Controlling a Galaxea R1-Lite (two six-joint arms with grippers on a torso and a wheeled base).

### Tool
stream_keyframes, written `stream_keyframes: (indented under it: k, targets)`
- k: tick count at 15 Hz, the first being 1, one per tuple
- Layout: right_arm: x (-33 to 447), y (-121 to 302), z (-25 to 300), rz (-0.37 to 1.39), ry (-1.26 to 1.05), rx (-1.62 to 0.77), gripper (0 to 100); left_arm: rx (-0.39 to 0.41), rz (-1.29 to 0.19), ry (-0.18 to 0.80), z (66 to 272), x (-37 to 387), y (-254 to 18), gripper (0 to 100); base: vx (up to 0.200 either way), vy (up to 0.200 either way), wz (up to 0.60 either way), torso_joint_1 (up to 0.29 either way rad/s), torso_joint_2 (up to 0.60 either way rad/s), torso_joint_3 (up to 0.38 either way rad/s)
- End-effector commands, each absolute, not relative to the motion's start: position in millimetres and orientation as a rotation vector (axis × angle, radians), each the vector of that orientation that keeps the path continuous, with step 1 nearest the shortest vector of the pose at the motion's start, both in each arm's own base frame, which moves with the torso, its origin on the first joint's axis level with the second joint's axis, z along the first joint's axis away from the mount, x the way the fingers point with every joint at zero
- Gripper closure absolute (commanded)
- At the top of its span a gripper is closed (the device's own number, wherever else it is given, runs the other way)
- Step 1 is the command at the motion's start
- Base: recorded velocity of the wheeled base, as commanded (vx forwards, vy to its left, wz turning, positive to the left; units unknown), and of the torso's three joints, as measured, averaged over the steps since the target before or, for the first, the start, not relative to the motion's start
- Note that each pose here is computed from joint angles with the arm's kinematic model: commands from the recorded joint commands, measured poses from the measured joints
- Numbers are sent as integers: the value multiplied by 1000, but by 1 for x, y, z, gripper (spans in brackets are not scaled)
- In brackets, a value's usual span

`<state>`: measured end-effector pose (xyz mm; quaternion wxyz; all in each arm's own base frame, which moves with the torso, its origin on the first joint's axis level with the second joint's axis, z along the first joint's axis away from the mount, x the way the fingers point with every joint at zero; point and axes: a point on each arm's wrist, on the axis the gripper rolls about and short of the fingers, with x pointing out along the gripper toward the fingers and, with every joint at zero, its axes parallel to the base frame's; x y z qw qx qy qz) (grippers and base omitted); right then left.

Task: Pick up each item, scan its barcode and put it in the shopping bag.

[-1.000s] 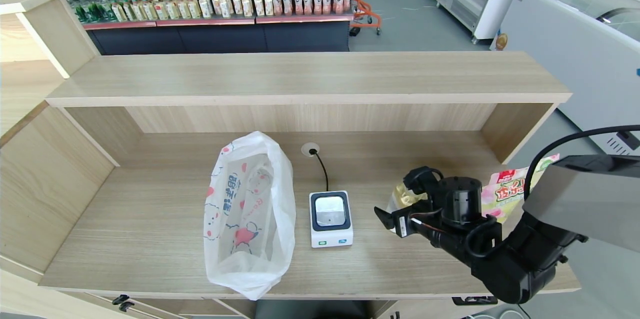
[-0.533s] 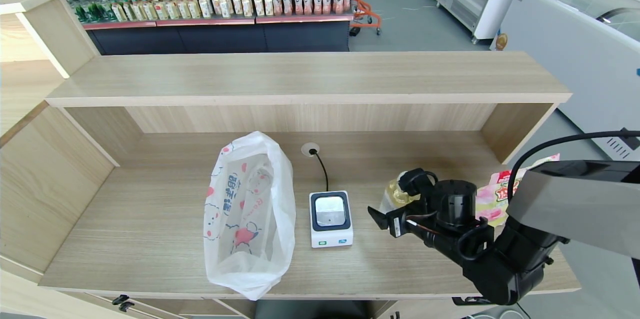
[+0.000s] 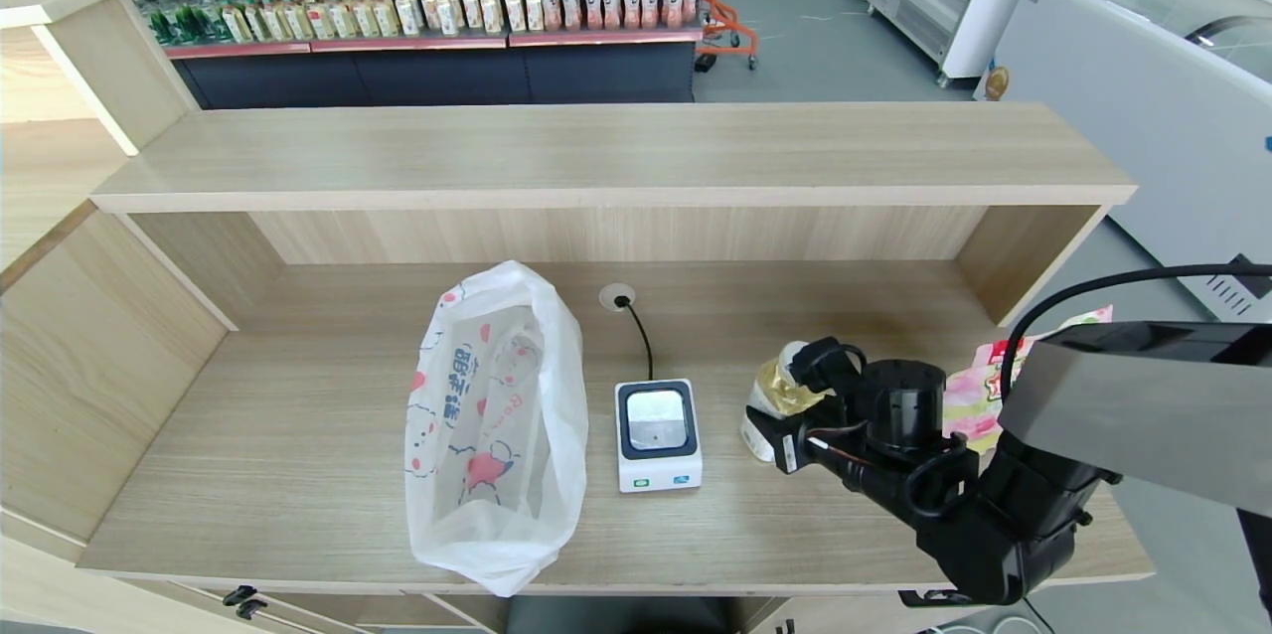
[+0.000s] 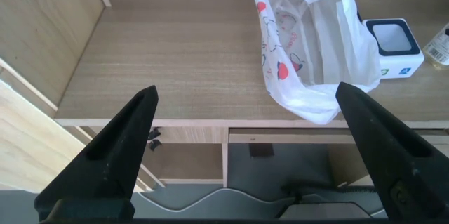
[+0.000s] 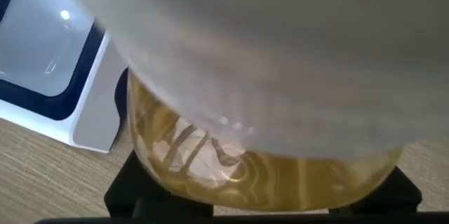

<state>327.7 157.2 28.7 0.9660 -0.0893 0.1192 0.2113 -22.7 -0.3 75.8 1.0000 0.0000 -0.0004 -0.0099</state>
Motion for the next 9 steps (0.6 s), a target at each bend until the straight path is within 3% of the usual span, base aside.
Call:
stream_keyframes:
  k: [1, 5, 9]
  targets:
    - [330, 158, 28, 426, 229, -185, 100, 0, -20, -2, 76, -23, 0, 0, 0, 0, 0, 0, 0, 0]
    - [328, 157, 42, 439, 178, -170, 100, 0, -20, -2, 76, -23, 0, 0, 0, 0, 0, 0, 0, 0]
    - [321, 115, 102, 567, 158, -124, 100, 0, -20, -2, 76, -23, 0, 0, 0, 0, 0, 0, 0, 0]
